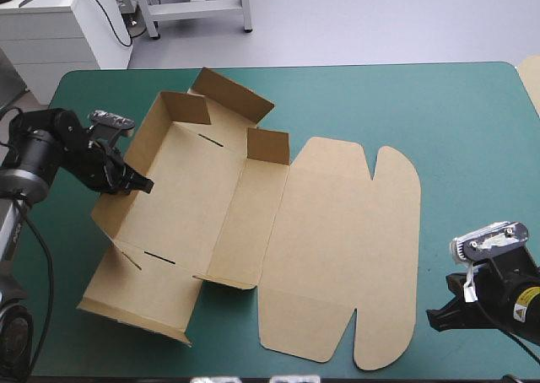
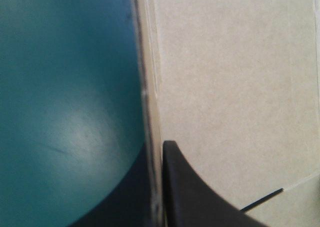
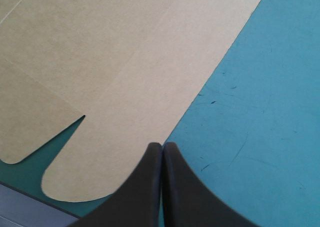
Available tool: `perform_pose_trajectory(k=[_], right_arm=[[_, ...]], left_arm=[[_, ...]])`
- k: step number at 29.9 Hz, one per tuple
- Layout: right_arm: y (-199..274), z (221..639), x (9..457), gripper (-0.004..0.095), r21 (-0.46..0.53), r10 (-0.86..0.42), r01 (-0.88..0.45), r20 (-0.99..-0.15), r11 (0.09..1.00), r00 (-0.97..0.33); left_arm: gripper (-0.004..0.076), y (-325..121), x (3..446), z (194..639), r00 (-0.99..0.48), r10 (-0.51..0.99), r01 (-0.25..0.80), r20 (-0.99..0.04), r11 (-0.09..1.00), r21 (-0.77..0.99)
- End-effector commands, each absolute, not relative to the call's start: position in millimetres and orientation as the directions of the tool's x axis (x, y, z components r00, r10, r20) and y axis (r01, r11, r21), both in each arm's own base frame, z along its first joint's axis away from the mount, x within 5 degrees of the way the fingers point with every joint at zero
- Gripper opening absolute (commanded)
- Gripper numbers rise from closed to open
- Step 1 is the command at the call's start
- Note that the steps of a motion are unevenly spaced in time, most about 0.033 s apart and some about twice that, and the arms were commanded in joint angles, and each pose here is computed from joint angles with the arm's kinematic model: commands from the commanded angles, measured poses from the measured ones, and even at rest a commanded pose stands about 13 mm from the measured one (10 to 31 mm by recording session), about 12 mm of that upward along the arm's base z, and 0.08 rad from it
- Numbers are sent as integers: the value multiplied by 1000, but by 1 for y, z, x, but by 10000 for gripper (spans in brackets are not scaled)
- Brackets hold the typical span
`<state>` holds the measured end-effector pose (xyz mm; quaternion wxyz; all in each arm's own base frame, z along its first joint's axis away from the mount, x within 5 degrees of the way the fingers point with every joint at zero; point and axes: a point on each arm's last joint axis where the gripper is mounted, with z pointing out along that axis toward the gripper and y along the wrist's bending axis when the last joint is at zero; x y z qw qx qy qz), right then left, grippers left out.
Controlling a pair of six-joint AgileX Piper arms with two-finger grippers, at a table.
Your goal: Fold the box
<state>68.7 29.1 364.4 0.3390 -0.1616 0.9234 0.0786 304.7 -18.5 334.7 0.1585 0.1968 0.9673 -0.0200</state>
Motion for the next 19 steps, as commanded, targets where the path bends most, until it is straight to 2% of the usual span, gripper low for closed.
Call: perform_pose_trajectory(k=[1,4,9,14,19], right_arm=[[28,371,69,-19,25,-238,-343,-672,939,-701],[28,371,69,-19,26,-237,-342,-672,939,-702],[28,371,69,-19,33,-227,-334,-672,942,-705],[28,371,69,-20,33,-227,-334,-672,942,-705],[28,372,69,-21,38,-219,-329,-673,944,-707]], left_arm=[[-8,-43,301,369,-792,505,487,-343,861,145],[-8,-72,308,377,-698,632,575,-336,775,262],[-8,-116,324,377,-519,794,624,-317,605,495],[-8,-157,326,379,-328,895,618,-302,445,648],[-8,-188,318,389,-155,948,560,-278,316,766]])
